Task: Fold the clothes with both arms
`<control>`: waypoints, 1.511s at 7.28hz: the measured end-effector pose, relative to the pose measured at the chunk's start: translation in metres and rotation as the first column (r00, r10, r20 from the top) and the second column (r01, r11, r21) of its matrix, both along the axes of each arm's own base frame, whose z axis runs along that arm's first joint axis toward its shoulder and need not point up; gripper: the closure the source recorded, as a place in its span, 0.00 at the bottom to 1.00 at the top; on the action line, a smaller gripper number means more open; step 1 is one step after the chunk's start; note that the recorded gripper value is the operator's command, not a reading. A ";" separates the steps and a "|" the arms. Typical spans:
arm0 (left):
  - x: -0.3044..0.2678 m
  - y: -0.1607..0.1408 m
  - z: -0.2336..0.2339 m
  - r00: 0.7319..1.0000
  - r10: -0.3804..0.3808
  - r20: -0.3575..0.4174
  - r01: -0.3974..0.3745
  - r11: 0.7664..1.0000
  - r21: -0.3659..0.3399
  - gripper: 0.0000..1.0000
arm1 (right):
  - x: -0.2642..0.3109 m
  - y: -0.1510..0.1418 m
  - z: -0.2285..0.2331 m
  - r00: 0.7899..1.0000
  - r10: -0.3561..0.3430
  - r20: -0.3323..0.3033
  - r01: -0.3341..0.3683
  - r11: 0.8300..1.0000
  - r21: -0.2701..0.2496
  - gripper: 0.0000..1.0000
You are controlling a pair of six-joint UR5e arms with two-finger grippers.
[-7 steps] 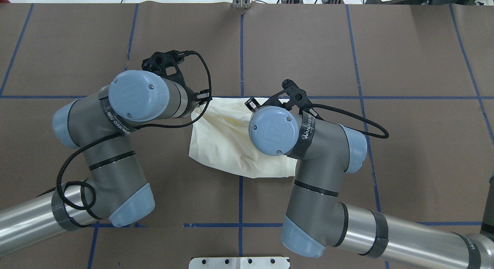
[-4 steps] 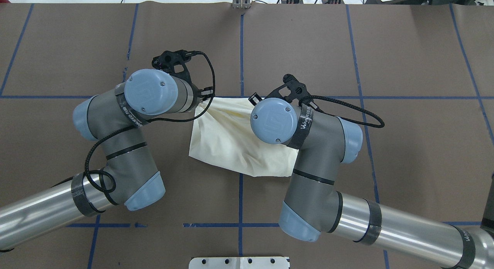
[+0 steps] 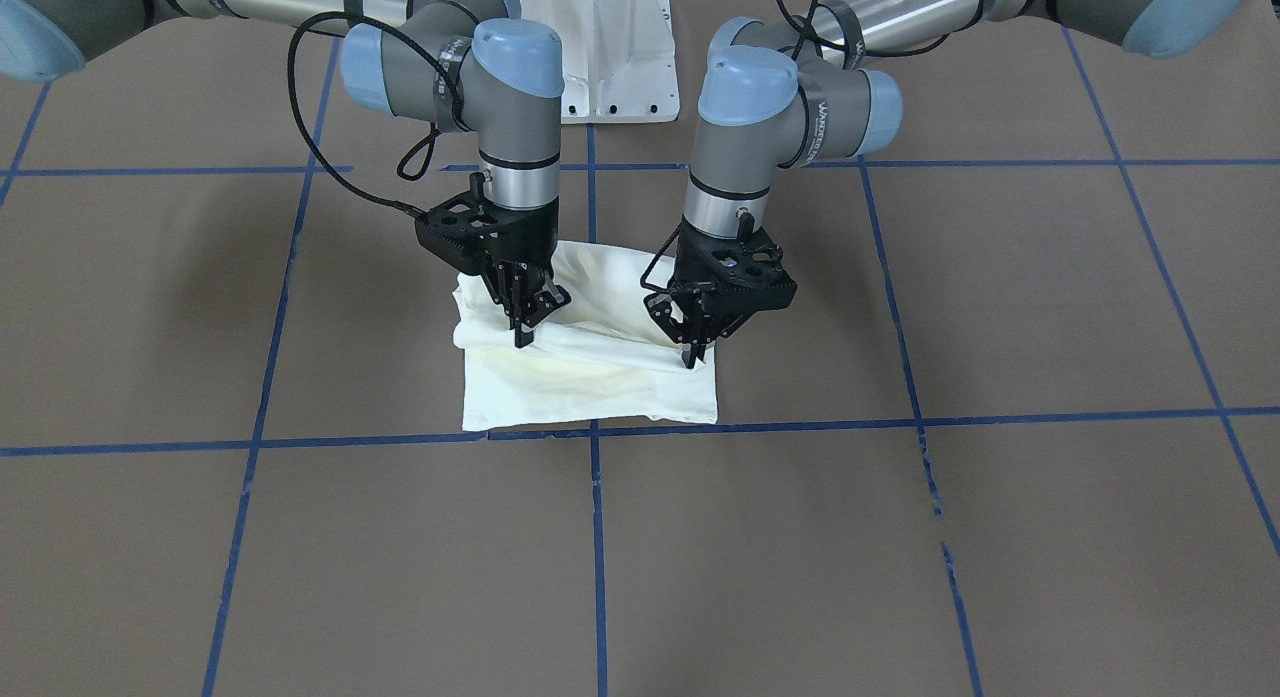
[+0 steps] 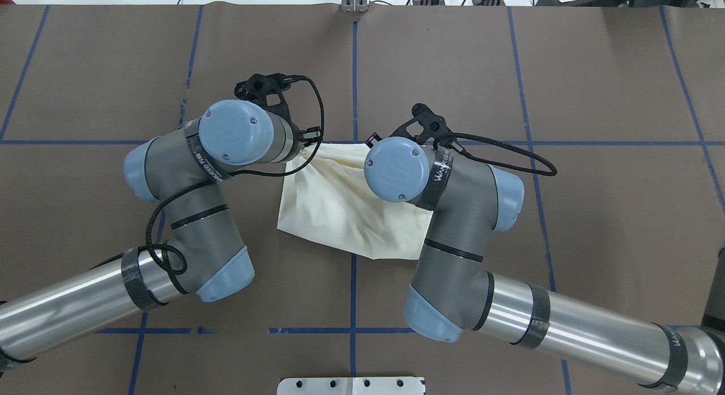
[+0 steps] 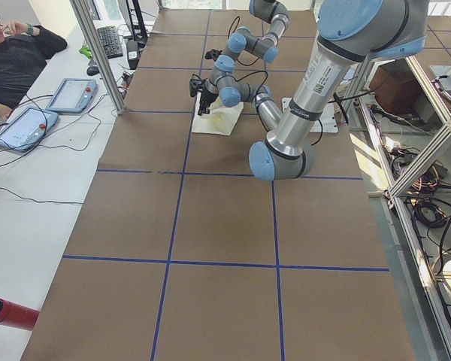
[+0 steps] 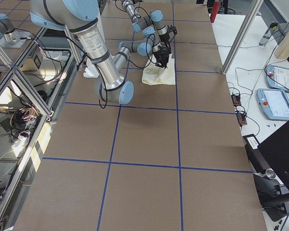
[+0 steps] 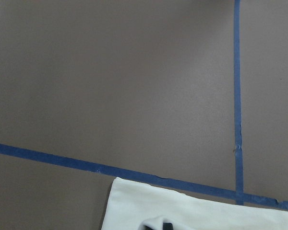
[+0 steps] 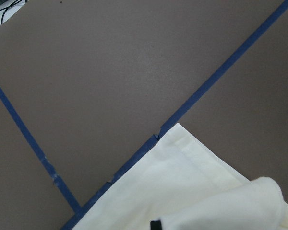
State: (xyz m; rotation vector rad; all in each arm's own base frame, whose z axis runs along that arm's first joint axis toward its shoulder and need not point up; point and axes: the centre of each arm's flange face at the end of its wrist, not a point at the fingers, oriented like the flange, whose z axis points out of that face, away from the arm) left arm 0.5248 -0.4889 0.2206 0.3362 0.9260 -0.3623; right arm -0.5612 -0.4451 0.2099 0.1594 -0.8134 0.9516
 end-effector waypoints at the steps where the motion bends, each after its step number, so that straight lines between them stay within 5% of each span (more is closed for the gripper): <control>1: 0.002 0.000 0.001 1.000 0.002 0.001 -0.002 1.000 -0.001 1.00 | -0.001 -0.003 0.001 1.000 0.001 -0.003 -0.001 1.000 0.000 1.00; 2: 0.005 -0.001 0.003 1.000 0.002 0.000 -0.002 1.000 -0.001 1.00 | -0.003 -0.008 0.004 1.000 0.002 -0.002 -0.002 1.000 0.005 1.00; 3: 0.008 -0.003 0.006 1.000 0.003 -0.005 -0.003 1.000 0.002 0.80 | -0.006 -0.013 0.008 1.000 -0.002 0.001 0.002 1.000 0.015 0.58; 4: 0.012 -0.004 0.010 1.000 0.005 -0.010 -0.005 1.000 0.005 0.01 | -0.007 -0.017 0.011 1.000 -0.007 -0.001 0.007 1.000 0.024 0.01; 8: 0.007 0.003 0.013 0.997 0.059 -0.041 -0.057 0.997 0.051 0.00 | -0.004 -0.021 0.003 0.992 -0.117 -0.041 0.120 0.988 0.096 0.00; 11: -0.018 0.008 0.009 0.987 0.153 -0.052 -0.147 0.984 0.101 0.00 | -0.020 0.000 0.000 0.952 -0.275 -0.132 0.295 0.939 0.178 0.00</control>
